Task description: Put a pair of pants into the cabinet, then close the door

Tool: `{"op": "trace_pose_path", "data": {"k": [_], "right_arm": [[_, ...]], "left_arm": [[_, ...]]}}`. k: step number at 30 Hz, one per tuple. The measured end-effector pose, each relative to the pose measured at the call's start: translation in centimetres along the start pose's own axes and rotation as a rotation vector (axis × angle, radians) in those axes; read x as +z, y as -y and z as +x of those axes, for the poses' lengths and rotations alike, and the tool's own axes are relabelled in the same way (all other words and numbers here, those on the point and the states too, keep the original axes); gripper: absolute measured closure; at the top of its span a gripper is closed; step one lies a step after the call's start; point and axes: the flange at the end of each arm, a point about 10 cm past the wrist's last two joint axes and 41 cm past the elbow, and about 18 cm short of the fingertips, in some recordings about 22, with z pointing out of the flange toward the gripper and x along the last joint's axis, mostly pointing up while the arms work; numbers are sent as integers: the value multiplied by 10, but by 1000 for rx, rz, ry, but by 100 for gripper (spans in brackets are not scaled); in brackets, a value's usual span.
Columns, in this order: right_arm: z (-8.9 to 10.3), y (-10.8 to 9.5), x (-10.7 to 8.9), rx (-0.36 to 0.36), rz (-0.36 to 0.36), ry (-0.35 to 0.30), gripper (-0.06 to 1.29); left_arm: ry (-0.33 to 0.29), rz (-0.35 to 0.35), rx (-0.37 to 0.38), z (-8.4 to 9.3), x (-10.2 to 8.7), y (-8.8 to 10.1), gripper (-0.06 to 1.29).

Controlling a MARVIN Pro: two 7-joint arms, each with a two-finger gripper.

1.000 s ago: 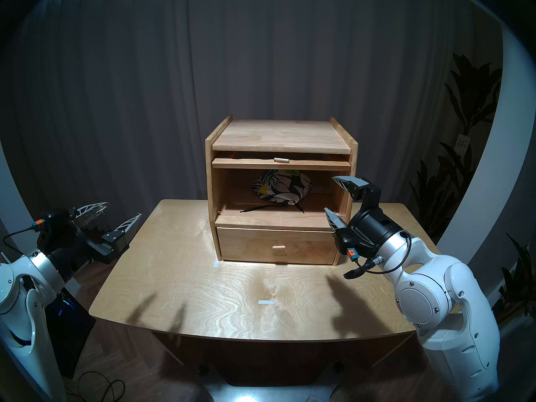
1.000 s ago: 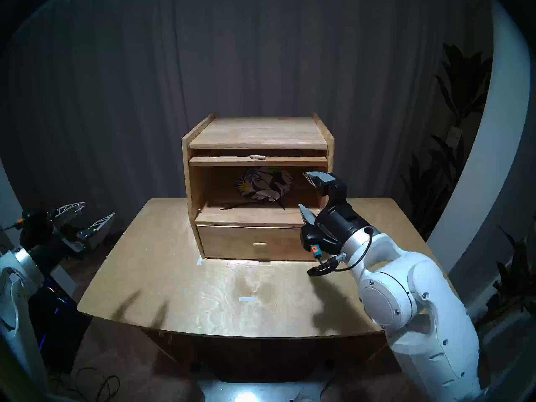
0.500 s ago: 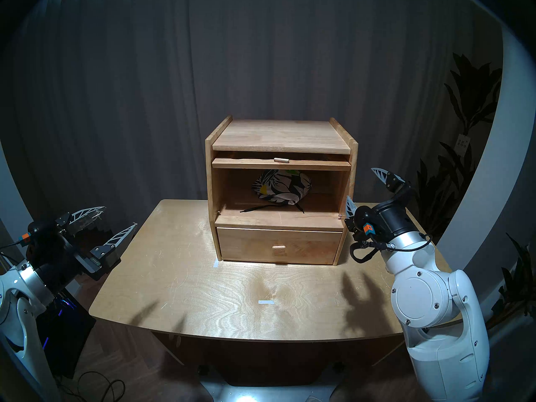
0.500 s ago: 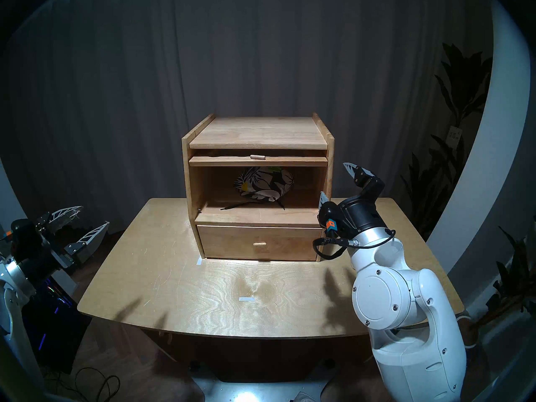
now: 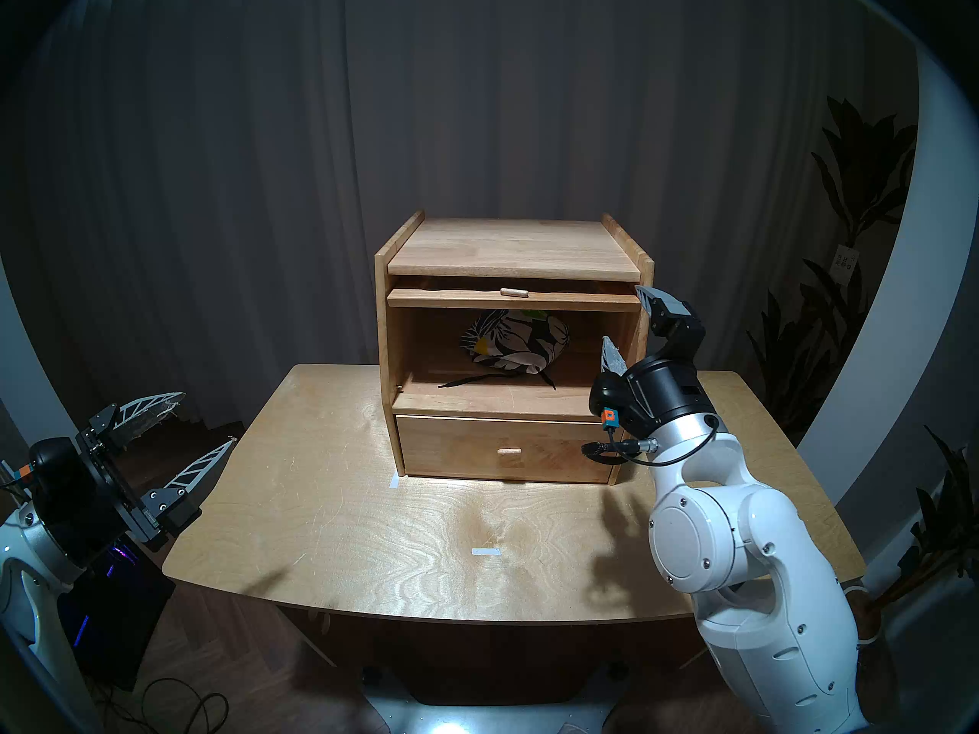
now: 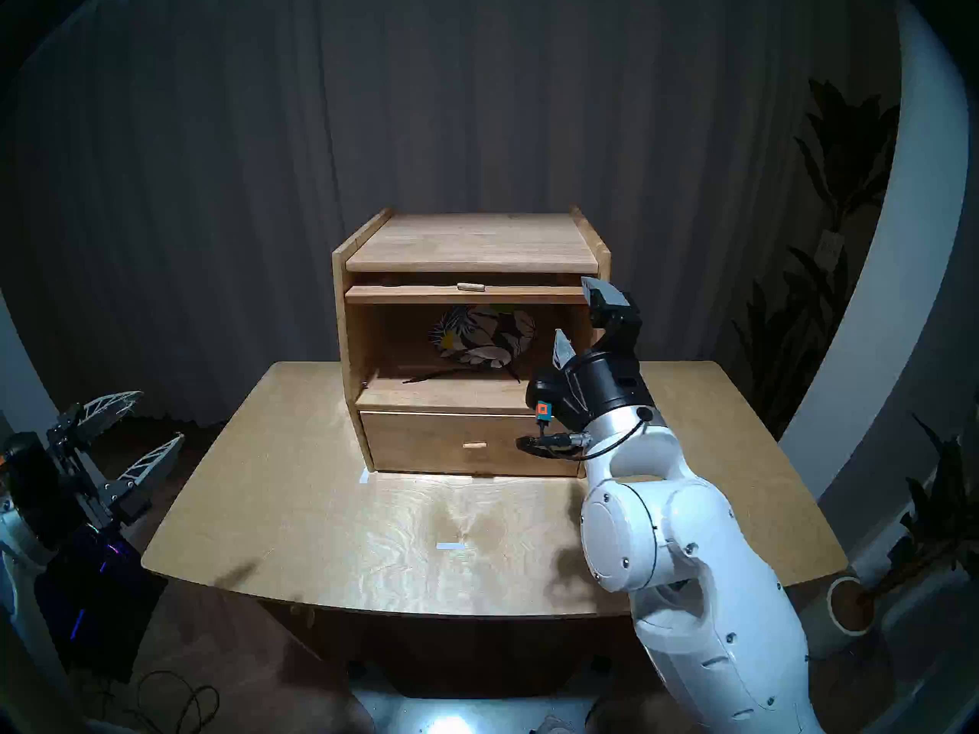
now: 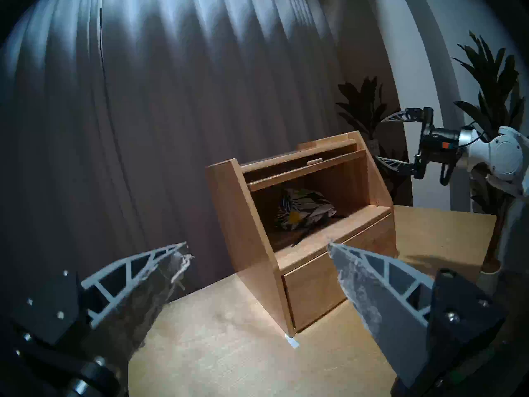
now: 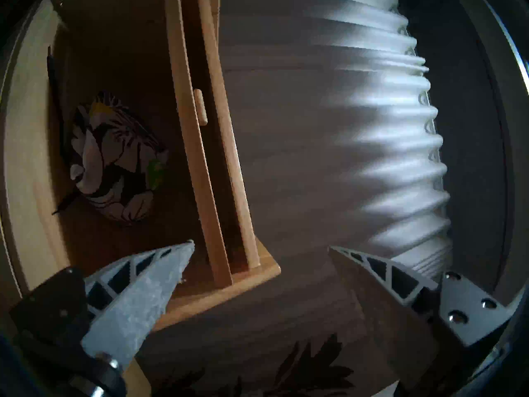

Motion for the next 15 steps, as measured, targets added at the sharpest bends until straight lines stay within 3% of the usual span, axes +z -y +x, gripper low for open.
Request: {"op": "trace_pose_path", "data": {"k": [7,15], "right_arm": [[4,13,22,-116,-26,18,0],[12,45,45,-116,28,79,0]], "left_arm": [[-41,-41,27,-3,-6,0,-2],[-77,-75,54,-4,-10,1,-2]]}}
